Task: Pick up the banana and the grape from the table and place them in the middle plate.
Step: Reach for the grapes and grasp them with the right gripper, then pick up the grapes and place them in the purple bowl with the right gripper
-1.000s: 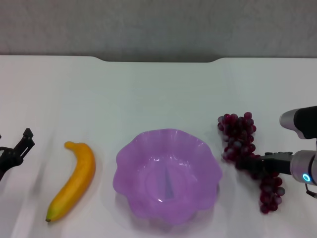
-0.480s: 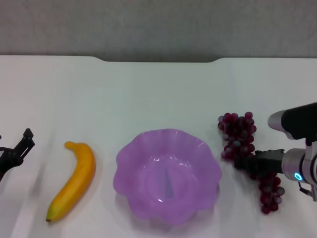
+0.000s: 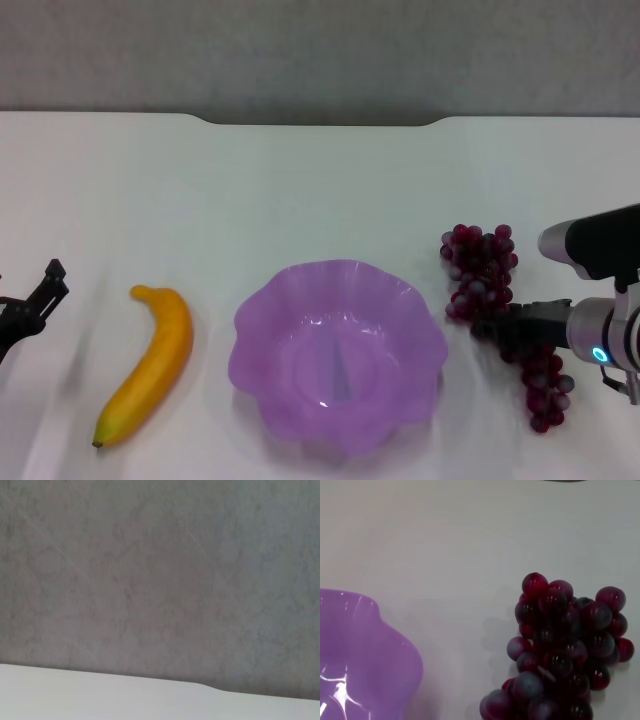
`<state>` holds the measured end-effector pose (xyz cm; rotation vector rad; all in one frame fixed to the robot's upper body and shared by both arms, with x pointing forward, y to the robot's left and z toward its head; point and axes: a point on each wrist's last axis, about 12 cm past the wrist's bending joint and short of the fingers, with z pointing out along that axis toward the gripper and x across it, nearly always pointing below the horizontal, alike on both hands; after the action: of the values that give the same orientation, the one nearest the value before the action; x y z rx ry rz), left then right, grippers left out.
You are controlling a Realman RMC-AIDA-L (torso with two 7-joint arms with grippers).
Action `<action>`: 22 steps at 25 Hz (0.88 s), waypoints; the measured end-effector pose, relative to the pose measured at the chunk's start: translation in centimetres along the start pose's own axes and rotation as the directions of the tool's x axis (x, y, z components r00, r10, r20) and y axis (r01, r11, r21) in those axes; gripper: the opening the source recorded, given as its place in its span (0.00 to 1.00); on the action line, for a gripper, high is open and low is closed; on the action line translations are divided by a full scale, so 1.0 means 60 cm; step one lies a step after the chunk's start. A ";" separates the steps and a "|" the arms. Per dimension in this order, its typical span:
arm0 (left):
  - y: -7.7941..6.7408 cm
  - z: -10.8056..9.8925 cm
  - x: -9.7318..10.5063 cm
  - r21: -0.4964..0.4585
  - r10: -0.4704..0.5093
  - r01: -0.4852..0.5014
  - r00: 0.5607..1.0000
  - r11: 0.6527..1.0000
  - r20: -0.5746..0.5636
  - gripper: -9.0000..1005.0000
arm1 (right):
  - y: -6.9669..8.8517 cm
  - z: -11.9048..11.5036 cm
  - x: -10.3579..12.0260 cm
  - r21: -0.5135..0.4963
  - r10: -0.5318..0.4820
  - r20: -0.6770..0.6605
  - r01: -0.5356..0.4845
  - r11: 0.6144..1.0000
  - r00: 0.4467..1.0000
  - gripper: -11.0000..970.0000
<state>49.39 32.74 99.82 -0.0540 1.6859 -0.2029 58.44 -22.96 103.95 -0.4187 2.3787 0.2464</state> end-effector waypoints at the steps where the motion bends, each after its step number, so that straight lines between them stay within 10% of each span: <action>1: 0.000 0.000 0.000 0.000 0.000 0.000 1.000 1.000 0.000 0.90 | 0.000 0.000 0.000 0.000 0.000 -0.001 0.000 1.000 1.000 0.57; 22: 0.001 0.000 -0.001 -0.005 -0.002 0.002 1.000 1.000 0.004 0.90 | -0.006 -0.001 0.007 0.015 0.003 0.003 -0.003 1.000 1.000 0.44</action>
<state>49.40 32.82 99.87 -0.0597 1.6827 -0.2006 58.29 -23.41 103.69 -0.4077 2.3772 0.2306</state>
